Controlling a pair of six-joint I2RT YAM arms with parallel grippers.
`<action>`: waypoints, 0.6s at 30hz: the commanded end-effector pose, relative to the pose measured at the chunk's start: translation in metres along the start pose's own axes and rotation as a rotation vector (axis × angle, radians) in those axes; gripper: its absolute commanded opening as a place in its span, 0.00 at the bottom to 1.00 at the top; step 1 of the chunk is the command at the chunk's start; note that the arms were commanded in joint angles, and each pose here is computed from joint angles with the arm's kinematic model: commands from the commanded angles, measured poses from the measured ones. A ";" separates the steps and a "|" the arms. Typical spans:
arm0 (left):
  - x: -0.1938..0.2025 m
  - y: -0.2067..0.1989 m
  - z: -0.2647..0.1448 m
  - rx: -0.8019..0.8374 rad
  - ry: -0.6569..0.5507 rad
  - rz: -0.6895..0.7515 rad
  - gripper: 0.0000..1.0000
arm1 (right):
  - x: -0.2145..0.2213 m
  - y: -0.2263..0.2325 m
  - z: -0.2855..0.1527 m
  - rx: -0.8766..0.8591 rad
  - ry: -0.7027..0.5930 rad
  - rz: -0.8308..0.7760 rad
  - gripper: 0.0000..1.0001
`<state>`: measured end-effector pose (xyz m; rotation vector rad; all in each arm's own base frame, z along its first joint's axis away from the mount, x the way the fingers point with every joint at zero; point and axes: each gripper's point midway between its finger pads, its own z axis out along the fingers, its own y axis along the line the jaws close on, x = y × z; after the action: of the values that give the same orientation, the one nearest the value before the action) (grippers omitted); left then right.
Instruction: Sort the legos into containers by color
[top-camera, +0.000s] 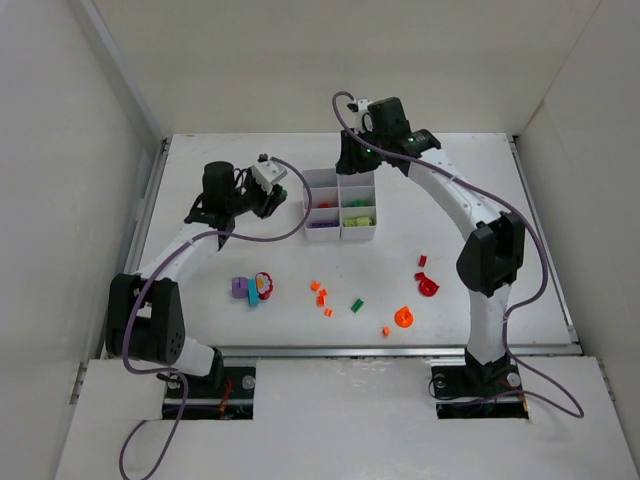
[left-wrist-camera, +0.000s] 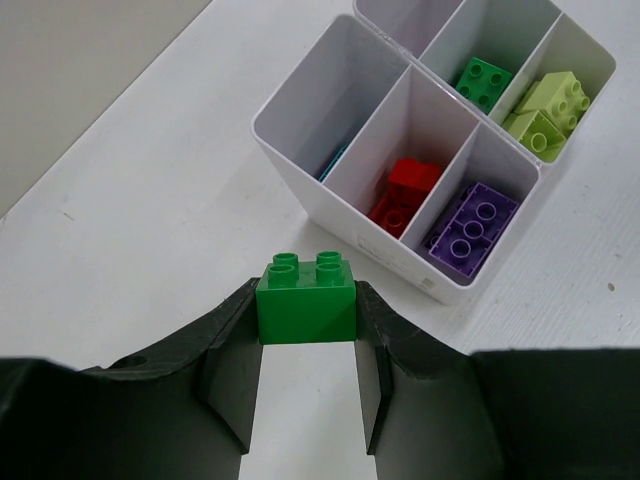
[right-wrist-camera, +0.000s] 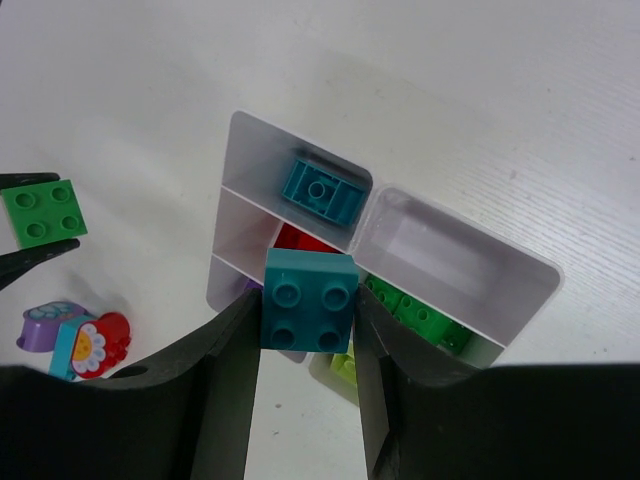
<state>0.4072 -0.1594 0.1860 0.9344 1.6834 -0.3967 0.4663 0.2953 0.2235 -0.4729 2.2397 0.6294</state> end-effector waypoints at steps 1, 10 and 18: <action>-0.009 -0.003 -0.001 0.001 -0.047 -0.018 0.00 | -0.024 -0.001 -0.014 0.026 -0.064 -0.020 0.00; -0.017 -0.009 0.001 0.014 -0.064 -0.011 0.00 | -0.020 -0.002 -0.012 0.027 -0.055 -0.027 0.00; -0.013 -0.011 0.001 0.017 -0.057 -0.025 0.00 | -0.020 -0.005 -0.014 0.046 -0.058 -0.026 0.00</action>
<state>0.4024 -0.1683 0.1829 0.9150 1.6912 -0.4367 0.4689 0.2891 0.2213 -0.4612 2.2480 0.5886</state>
